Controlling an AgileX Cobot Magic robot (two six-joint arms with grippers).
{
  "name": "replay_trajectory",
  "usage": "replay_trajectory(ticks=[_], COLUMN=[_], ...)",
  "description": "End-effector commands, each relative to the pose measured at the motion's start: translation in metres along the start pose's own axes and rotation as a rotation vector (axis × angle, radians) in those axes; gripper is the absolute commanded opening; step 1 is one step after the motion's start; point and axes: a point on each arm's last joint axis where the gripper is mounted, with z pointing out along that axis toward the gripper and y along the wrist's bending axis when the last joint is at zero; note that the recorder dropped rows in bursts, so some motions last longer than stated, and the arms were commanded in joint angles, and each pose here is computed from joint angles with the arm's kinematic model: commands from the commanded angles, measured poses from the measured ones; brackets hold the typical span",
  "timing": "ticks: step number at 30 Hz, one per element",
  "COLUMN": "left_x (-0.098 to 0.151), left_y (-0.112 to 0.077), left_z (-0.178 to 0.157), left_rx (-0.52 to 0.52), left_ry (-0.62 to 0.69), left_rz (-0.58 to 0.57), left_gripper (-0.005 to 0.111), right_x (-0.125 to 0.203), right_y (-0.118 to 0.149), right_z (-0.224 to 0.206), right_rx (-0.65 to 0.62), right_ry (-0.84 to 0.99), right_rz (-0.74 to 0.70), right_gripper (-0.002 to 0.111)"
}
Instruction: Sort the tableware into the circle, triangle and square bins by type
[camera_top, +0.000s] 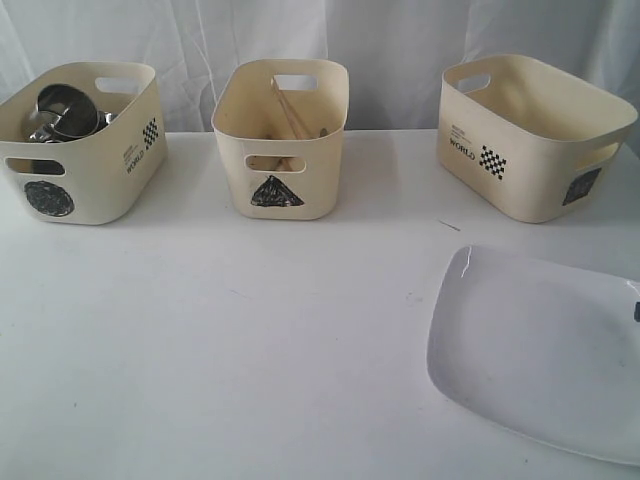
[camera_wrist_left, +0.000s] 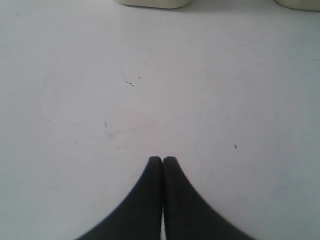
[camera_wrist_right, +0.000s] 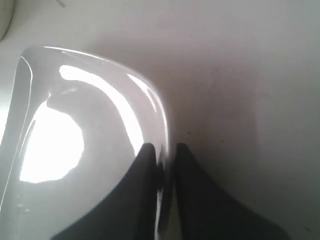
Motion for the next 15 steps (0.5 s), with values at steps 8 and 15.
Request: replay_trajectory(ticks=[8, 15], left_x=[0.005, 0.005], left_y=[-0.001, -0.001], left_z=[0.001, 0.001], left_rx=[0.009, 0.009], left_ry=[0.032, 0.032], left_rz=[-0.007, -0.007], left_gripper=[0.001, 0.001], right_x=[0.013, 0.01], right_y=[-0.016, -0.021], right_z=[0.007, 0.02], right_rx=[0.12, 0.227], right_ry=[0.037, 0.054], right_rz=[-0.034, -0.136], right_gripper=[0.025, 0.043])
